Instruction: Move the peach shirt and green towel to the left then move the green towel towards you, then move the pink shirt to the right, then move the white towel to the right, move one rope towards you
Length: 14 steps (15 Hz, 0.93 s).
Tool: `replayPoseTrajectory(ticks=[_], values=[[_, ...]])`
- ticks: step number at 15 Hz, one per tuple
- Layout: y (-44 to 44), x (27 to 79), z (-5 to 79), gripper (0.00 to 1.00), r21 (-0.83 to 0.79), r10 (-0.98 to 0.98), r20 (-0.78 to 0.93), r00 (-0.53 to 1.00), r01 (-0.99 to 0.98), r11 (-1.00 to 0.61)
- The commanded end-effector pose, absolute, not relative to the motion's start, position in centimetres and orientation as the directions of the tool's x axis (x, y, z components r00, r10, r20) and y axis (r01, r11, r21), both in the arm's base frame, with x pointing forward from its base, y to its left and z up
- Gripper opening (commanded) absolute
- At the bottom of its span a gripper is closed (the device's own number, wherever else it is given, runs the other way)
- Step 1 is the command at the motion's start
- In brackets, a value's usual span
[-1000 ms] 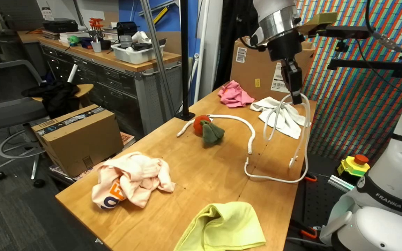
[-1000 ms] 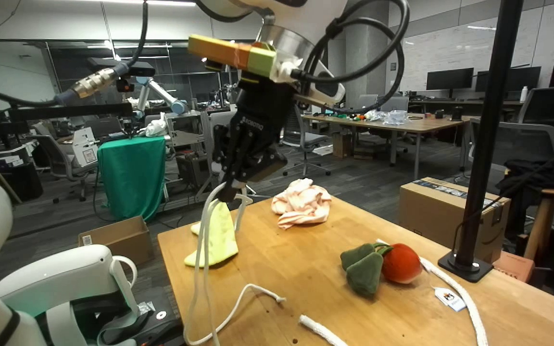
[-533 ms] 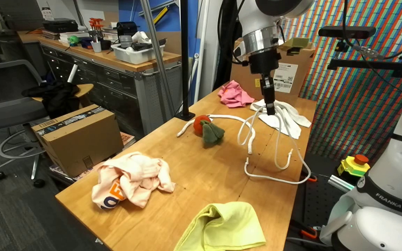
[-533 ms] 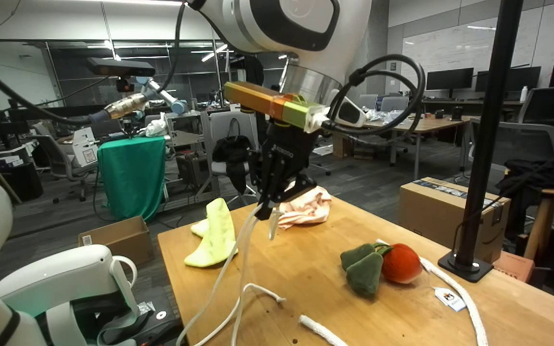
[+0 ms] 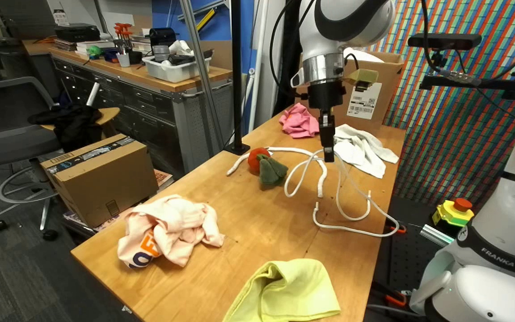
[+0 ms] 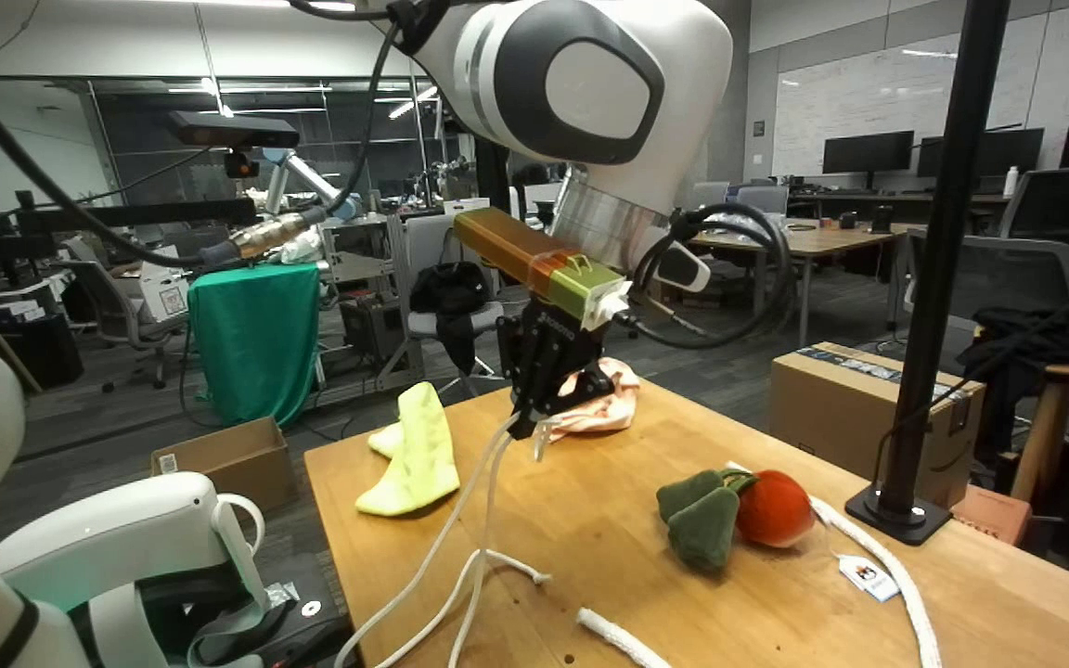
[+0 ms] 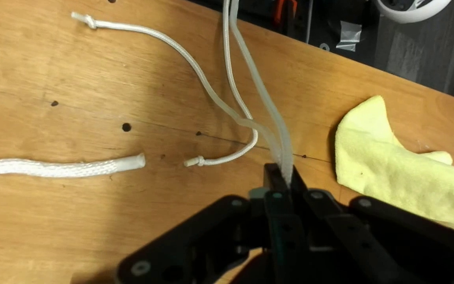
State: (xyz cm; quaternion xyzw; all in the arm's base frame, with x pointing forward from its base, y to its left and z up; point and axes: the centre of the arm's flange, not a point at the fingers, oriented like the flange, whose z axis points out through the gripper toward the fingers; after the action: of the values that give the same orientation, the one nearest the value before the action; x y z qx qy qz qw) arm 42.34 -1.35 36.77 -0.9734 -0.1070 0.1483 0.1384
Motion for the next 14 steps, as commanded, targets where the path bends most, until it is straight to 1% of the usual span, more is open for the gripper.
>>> replayPoseTrajectory(ticks=[1,8,11,14], values=[[-0.4,41.5,34.7,0.03,-0.309,0.21,-0.245,0.947,0.129,-0.942],[0.6,41.4,31.3,0.03,-0.268,0.158,-0.262,0.952,0.086,-0.96],[2.2,41.7,30.5,0.03,-0.238,0.142,-0.225,0.964,0.087,-0.967],[3.6,43.3,30.4,0.03,-0.2,0.119,-0.169,0.978,0.084,-0.976]])
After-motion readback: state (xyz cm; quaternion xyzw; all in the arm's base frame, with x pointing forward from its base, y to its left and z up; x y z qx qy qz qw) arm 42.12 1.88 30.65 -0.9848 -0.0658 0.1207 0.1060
